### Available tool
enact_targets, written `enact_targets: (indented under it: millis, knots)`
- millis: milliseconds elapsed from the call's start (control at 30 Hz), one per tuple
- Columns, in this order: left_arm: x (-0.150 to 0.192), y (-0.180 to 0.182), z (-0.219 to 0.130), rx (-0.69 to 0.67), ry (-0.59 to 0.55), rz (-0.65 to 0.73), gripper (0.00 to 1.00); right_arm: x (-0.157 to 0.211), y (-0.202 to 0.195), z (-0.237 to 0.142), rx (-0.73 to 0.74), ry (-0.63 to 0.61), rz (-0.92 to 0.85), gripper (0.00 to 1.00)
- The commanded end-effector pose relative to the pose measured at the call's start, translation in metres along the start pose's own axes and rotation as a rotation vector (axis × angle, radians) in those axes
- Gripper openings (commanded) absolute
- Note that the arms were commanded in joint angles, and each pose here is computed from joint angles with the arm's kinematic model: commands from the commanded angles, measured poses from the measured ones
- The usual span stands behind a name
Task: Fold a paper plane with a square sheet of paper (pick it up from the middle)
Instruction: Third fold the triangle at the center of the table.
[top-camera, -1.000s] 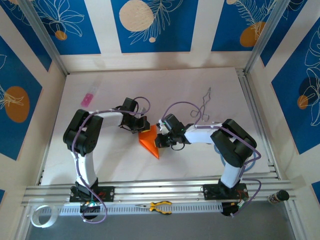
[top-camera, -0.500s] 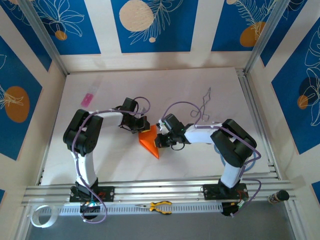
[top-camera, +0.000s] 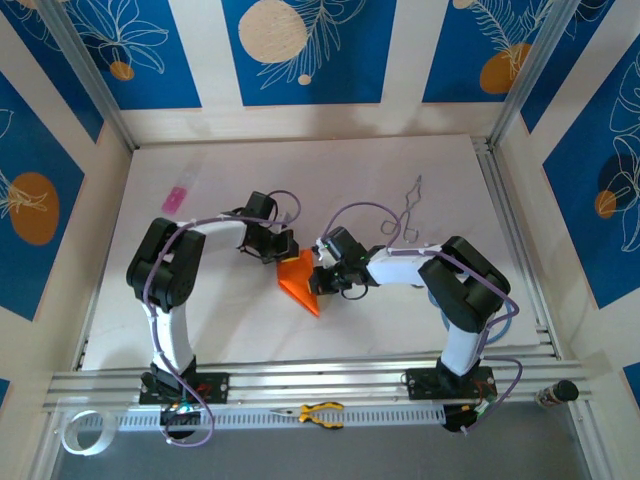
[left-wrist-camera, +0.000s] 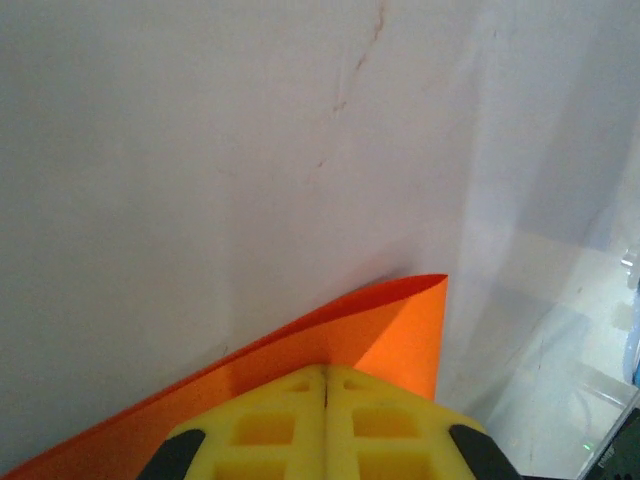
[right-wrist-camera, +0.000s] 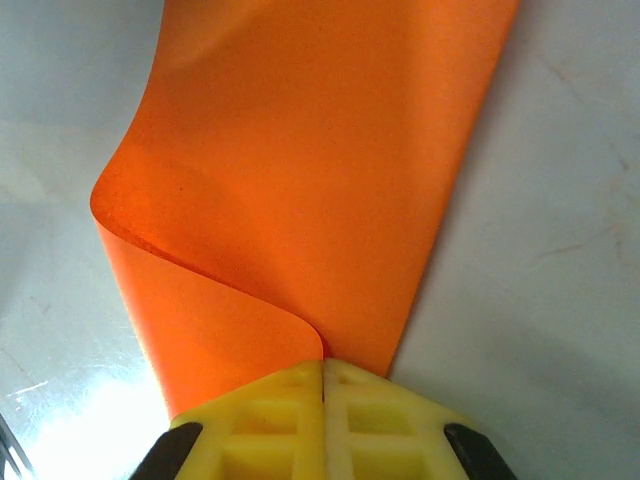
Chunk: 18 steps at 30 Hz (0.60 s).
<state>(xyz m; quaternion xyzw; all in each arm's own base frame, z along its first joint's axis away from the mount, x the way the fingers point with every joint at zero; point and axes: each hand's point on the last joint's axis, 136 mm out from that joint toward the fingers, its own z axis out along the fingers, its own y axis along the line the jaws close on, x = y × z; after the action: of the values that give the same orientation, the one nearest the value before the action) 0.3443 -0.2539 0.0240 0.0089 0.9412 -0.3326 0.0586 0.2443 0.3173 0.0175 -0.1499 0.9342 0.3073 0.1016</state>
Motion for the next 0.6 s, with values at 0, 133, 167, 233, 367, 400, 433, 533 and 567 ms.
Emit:
enact_targets:
  millis: [0, 133, 167, 233, 367, 400, 433, 533, 567]
  knots:
    - [0.004, 0.008, -0.001, -0.043, 0.018, -0.001, 0.05, 0.009, -0.01, -0.001, 0.039, 0.019, 0.022, 0.01]
    - [0.001, -0.002, -0.011, -0.021, -0.014, 0.013, 0.12, 0.01, -0.012, 0.002, 0.041, 0.028, 0.03, 0.01]
    - [-0.001, -0.006, -0.016, -0.015, -0.03, 0.019, 0.14, 0.009, -0.012, 0.002, 0.04, 0.026, 0.033, 0.01]
    - [-0.005, -0.016, -0.029, -0.005, -0.068, 0.033, 0.18, 0.011, -0.013, 0.003, 0.043, 0.03, 0.039, 0.01]
    - [-0.003, -0.033, -0.054, 0.042, -0.142, 0.027, 0.19, 0.012, -0.015, 0.002, 0.054, 0.027, 0.05, 0.01]
    - [0.0, -0.036, -0.058, 0.059, -0.151, 0.023, 0.18, 0.013, -0.015, 0.002, 0.054, 0.027, 0.053, 0.01]
    - [0.004, -0.038, -0.062, 0.069, -0.16, 0.013, 0.15, 0.013, -0.016, 0.002, 0.056, 0.026, 0.053, 0.01]
    - [0.021, -0.039, -0.069, 0.103, -0.179, -0.027, 0.07, 0.013, -0.018, 0.002, 0.062, 0.025, 0.061, 0.01]
    - [0.028, -0.04, -0.069, 0.124, -0.182, -0.046, 0.04, 0.014, -0.018, 0.002, 0.062, 0.028, 0.062, 0.01]
